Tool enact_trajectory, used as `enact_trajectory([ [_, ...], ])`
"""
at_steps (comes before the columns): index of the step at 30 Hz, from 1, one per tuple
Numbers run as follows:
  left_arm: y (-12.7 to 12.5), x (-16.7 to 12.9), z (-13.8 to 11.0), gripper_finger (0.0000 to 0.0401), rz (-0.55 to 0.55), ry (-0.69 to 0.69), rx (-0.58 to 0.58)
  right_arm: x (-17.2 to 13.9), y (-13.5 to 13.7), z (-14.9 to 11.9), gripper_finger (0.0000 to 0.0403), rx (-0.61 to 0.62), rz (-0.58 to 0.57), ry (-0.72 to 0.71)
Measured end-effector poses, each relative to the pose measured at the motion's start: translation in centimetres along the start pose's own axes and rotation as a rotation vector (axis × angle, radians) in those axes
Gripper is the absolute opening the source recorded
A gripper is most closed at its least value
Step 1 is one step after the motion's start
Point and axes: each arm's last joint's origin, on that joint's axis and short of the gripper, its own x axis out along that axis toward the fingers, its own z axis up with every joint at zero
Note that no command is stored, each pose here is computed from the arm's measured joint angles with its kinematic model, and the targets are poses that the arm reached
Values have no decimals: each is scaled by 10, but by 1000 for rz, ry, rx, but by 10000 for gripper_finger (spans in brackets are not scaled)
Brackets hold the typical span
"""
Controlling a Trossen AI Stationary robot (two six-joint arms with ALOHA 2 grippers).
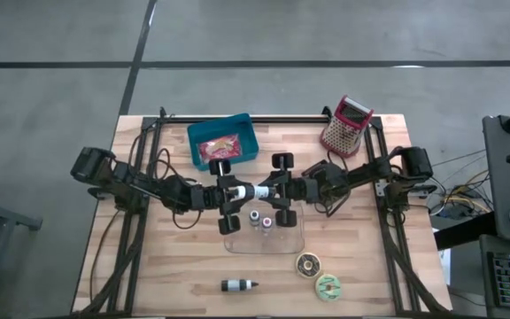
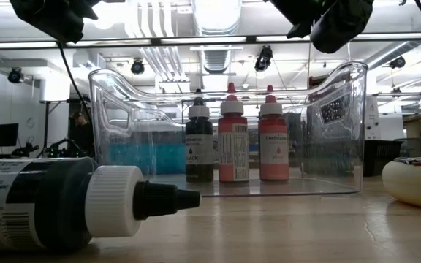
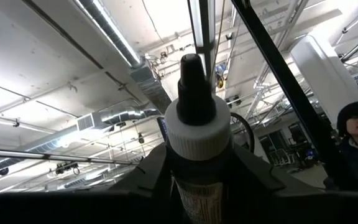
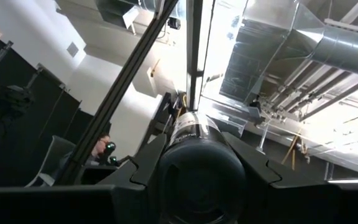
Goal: Pick & Place Food Item
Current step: Put the top black food coloring bottle into the transparent bin
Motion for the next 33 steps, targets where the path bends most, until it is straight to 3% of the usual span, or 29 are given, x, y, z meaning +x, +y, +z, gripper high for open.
enact_trajectory([
  [3,0,0,0,122,-2,-1,8,0,0,-1,130,-11,-16,19],
  [10,-1,0,-2,115,-20,21,36,-2,-1,-10,236,34,-71,189],
  [16,-2,2,-4,115,-38,46,56,-7,2,-7,298,61,-22,349],
  [22,5,0,8,114,-62,139,60,-28,-1,16,299,109,-20,557],
  [29,20,-14,30,114,-79,477,11,-56,-3,49,279,198,-55,832],
  [33,26,-28,36,114,-100,679,-63,-68,0,66,269,213,-61,878],
])
